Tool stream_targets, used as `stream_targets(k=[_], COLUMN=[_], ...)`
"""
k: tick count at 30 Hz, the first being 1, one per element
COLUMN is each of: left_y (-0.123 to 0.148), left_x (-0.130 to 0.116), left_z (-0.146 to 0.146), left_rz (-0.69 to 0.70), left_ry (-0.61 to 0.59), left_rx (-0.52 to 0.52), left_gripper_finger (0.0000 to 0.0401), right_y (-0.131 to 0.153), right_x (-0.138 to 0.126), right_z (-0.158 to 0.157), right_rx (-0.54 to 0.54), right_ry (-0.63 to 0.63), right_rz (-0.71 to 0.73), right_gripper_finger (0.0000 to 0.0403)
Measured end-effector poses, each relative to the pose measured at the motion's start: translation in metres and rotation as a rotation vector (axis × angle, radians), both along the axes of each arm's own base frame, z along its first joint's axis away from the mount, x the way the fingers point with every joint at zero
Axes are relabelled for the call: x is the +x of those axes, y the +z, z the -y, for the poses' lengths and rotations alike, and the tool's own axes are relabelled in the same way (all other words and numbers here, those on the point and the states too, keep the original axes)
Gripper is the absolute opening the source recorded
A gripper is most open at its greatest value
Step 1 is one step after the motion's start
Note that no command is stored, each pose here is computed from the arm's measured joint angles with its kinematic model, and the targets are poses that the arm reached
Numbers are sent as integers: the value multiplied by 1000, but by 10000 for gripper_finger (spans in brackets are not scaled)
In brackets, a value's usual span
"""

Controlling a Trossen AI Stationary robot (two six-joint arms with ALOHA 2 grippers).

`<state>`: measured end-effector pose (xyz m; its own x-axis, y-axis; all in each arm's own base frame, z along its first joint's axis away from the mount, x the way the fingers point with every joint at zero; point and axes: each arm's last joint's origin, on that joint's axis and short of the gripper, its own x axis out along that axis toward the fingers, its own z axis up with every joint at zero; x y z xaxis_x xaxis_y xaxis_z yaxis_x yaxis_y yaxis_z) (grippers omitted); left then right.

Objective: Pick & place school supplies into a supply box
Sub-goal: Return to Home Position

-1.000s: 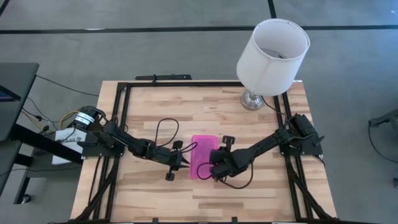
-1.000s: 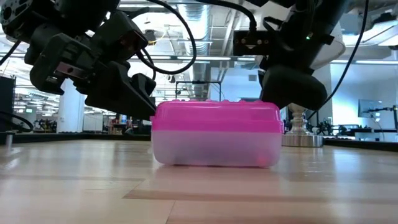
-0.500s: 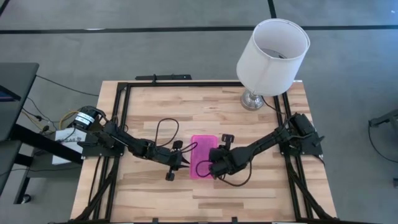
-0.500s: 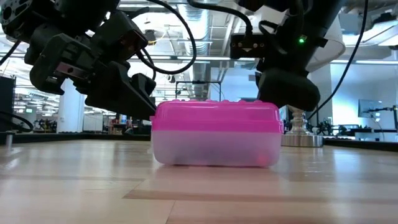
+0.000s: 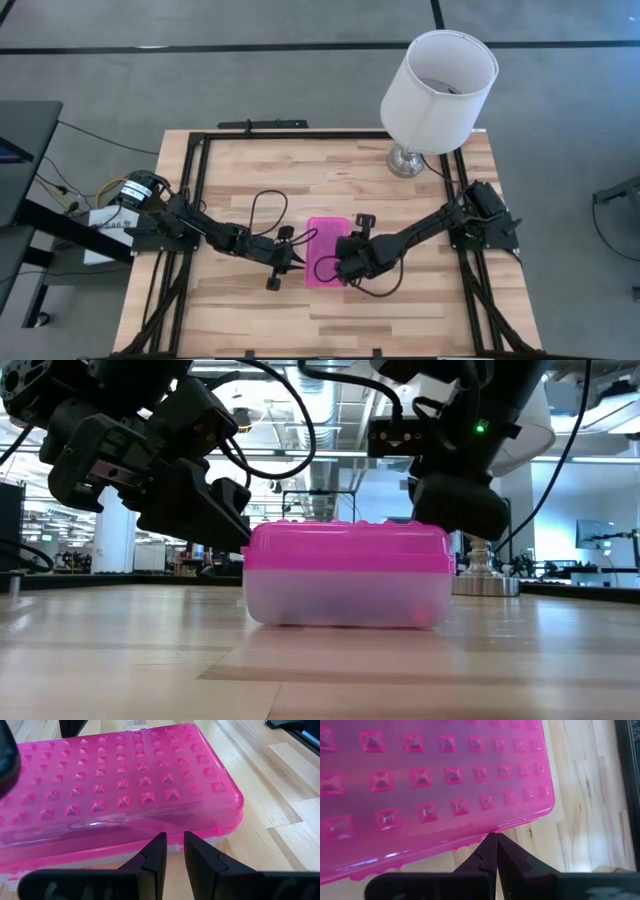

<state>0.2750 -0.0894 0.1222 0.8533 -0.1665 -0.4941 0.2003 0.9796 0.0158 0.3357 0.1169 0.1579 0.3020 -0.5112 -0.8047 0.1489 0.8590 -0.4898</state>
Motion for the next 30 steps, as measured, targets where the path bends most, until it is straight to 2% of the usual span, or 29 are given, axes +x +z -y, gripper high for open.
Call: stream_targets(k=[18, 23, 25, 30], left_y=[0, -1, 4, 37], left_x=[0, -1, 1, -4], left_z=[0, -5, -6, -3], left_rz=[-1, 6, 55, 199], left_ry=[1, 144, 192, 226], left_rx=[3, 113, 136, 155], left_gripper_finger=[61, 61, 61, 61], right_y=[0, 4, 12, 48], right_x=[1, -15, -21, -43], right_z=[7, 3, -7, -38], right_rx=[-13, -85, -103, -128], right_ry=[-4, -76, -54, 110], right_rz=[-24, -60, -19, 93], right_gripper_finger=[0, 0, 0, 0])
